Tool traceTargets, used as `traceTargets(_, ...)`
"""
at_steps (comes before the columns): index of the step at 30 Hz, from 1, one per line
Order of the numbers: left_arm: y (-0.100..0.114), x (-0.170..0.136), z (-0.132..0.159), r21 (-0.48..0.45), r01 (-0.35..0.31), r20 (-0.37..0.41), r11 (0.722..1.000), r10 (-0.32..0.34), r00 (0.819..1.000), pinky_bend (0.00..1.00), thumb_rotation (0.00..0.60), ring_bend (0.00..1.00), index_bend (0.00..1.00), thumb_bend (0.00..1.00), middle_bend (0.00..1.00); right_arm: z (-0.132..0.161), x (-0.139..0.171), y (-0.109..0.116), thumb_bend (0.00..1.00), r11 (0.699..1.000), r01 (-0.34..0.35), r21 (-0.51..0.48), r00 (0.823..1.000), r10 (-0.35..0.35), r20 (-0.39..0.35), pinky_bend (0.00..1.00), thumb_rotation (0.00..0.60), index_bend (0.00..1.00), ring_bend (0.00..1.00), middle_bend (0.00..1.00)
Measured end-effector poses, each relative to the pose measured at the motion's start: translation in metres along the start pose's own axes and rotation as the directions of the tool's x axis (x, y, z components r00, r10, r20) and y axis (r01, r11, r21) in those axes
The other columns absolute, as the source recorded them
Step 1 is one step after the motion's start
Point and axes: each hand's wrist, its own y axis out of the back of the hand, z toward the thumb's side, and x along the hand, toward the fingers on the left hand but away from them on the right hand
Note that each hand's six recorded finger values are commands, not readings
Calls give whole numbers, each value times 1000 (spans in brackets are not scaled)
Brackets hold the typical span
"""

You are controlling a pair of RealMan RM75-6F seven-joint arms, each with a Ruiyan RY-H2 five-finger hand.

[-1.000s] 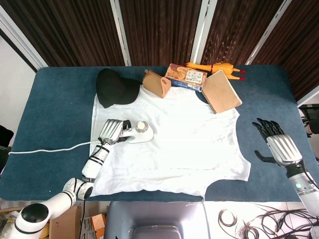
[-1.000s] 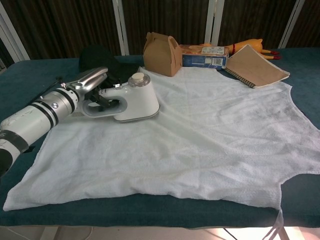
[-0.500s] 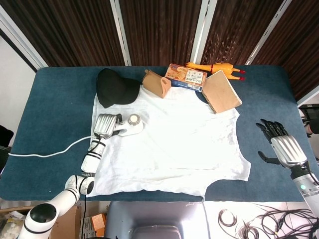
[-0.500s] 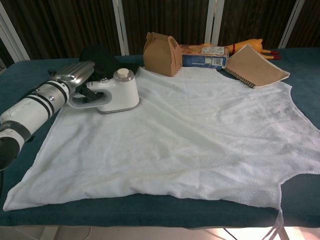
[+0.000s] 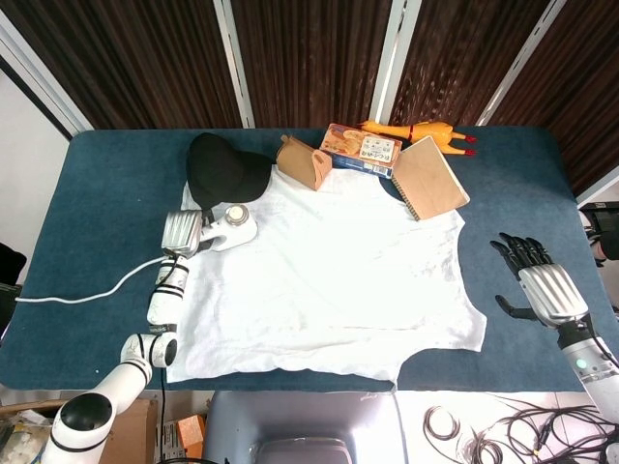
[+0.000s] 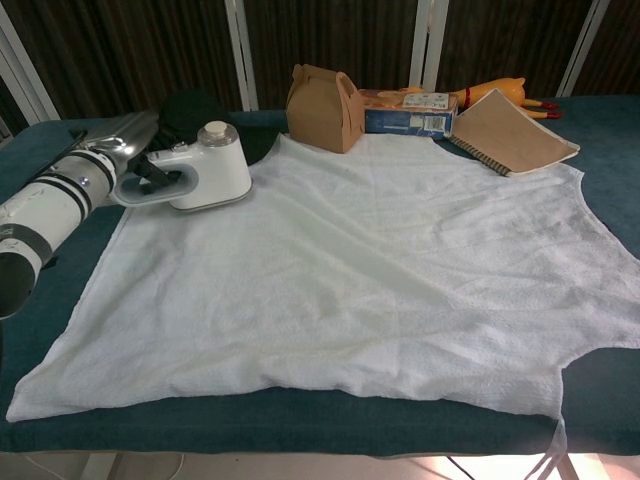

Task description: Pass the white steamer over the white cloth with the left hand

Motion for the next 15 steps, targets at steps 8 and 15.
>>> traceTargets(8, -13, -10, 9, -24, 37, 39, 999, -36, 999, 1000, 600, 977, 801, 705, 950, 7, 4, 1, 269, 1000, 5, 9, 1000, -5, -17, 0, 600, 0, 0, 0)
traceTargets(15, -29, -31, 30, -92, 106, 134, 990, -93, 987, 1000, 600, 977, 801, 705, 950, 10, 5, -1, 268, 1000, 2, 11, 1000, -2, -19, 0, 600, 0, 0, 0)
